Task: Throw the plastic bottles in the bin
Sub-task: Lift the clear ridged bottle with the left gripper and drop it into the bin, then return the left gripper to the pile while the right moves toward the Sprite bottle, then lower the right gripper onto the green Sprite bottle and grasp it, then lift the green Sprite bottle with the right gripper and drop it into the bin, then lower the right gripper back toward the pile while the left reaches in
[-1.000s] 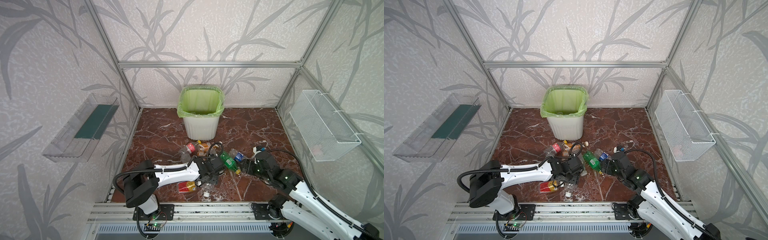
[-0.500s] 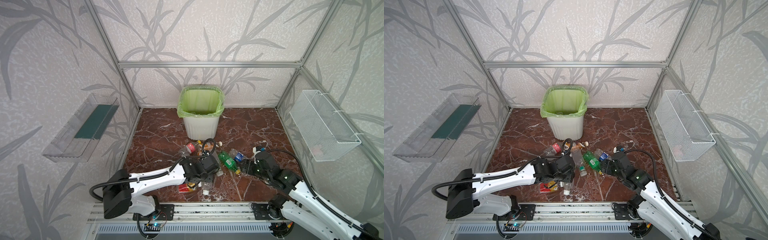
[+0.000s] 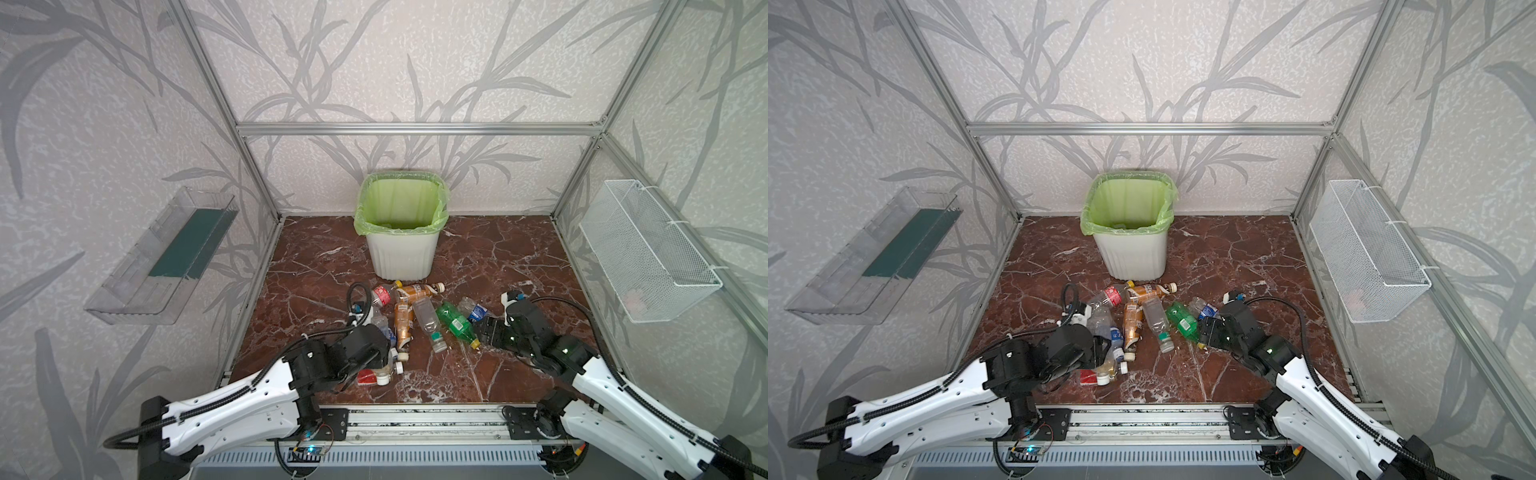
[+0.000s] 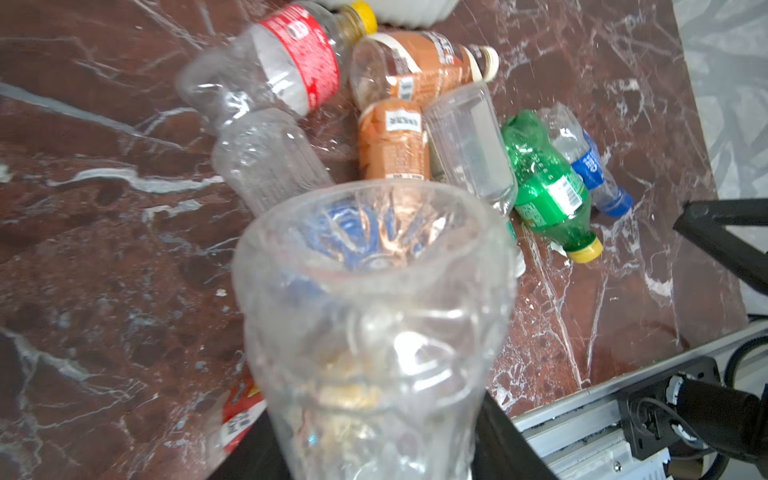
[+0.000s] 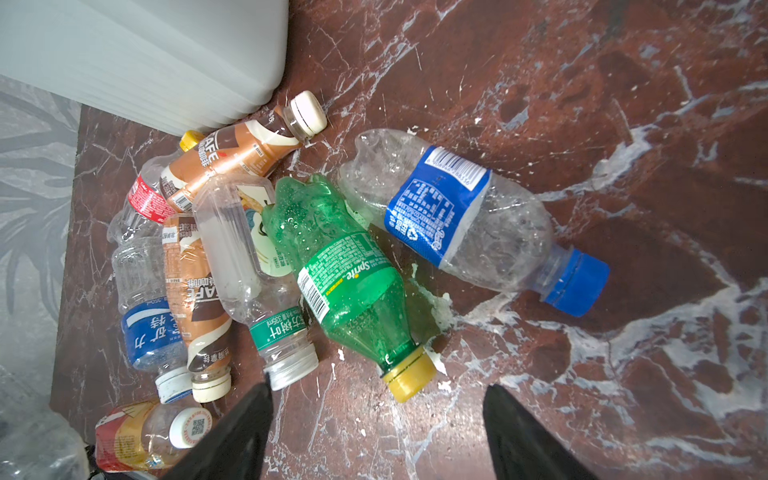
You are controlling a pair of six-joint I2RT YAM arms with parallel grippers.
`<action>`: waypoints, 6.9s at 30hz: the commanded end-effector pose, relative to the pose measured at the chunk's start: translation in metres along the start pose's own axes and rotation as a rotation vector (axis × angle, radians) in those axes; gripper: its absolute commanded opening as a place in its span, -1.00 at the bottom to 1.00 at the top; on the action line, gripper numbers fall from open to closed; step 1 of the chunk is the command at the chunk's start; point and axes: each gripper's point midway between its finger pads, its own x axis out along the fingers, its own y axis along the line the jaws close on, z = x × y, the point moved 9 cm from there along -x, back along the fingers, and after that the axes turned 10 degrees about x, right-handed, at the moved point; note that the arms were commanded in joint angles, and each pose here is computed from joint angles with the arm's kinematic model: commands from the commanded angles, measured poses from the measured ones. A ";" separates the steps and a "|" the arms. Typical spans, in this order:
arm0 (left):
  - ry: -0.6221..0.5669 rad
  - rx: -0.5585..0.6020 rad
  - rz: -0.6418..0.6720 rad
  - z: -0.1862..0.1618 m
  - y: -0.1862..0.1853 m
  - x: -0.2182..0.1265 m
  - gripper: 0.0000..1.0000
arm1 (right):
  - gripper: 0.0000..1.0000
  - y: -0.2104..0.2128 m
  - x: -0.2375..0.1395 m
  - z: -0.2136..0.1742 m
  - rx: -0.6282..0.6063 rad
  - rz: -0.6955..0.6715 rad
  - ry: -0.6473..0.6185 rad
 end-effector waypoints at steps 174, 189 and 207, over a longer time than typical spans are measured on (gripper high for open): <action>-0.084 -0.199 -0.035 0.079 0.049 0.010 0.82 | 0.13 0.020 0.056 -0.033 -0.350 -0.164 0.381; -0.110 -0.213 -0.053 0.089 0.046 0.005 0.82 | 0.13 0.117 -0.064 0.051 -0.374 0.385 -0.225; -0.232 -0.206 -0.070 0.116 0.046 -0.043 0.83 | 1.00 0.254 -0.145 0.186 -0.398 0.285 -0.475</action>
